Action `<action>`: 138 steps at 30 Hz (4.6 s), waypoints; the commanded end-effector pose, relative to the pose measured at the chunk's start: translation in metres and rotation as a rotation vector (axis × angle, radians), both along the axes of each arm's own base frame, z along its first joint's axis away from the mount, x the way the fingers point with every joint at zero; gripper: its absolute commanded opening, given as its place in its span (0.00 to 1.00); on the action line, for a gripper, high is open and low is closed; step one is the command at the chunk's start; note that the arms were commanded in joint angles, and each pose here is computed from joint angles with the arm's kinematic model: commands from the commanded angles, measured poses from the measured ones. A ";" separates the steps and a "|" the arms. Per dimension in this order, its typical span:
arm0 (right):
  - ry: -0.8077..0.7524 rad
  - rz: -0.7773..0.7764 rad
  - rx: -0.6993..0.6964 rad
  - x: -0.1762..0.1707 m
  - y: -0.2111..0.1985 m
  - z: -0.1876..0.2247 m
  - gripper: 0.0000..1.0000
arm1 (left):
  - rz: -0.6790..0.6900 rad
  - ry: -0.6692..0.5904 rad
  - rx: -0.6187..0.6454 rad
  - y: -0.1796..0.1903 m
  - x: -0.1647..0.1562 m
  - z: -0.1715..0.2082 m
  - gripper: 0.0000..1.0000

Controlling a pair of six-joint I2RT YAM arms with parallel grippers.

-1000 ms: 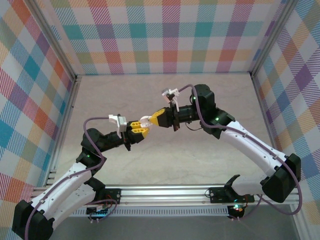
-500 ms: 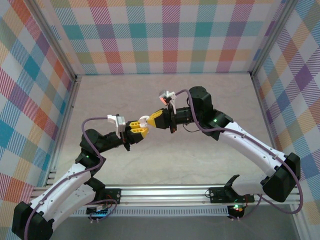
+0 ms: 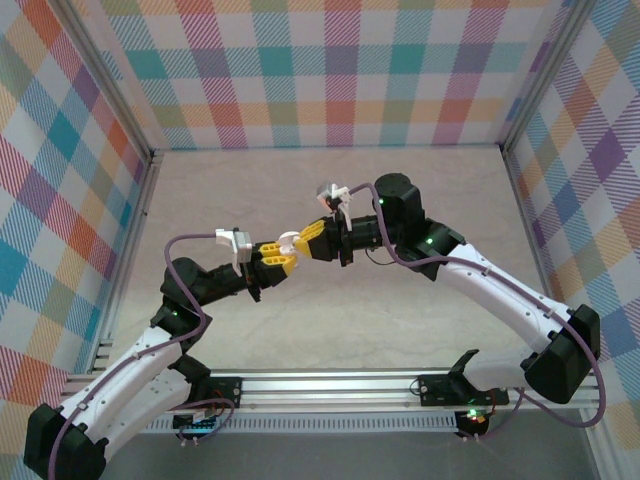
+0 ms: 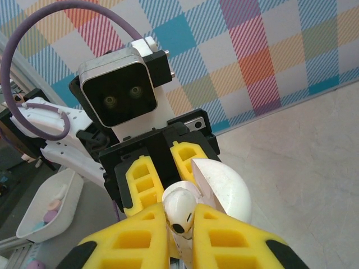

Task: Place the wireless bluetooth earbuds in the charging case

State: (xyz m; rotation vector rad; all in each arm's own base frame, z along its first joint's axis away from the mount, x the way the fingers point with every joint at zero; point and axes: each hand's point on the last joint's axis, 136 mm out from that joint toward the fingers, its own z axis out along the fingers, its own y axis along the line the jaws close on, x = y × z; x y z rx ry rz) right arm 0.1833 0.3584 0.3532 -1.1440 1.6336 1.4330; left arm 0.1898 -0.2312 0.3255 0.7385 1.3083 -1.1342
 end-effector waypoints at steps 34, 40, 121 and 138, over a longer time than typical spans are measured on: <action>0.091 -0.235 -0.094 0.020 -0.019 0.011 0.43 | 0.141 -0.077 0.022 0.018 0.003 0.013 0.00; 0.210 -0.543 -0.245 0.068 -0.039 -0.032 0.43 | 0.271 -0.034 0.112 0.038 0.007 -0.016 0.00; 0.664 -1.131 -0.964 0.193 0.013 -0.284 0.50 | 0.278 0.004 0.285 0.047 -0.004 -0.041 0.00; 0.643 -1.181 -1.076 0.201 0.026 -0.327 0.49 | 0.233 -0.015 0.302 0.050 -0.024 -0.042 0.00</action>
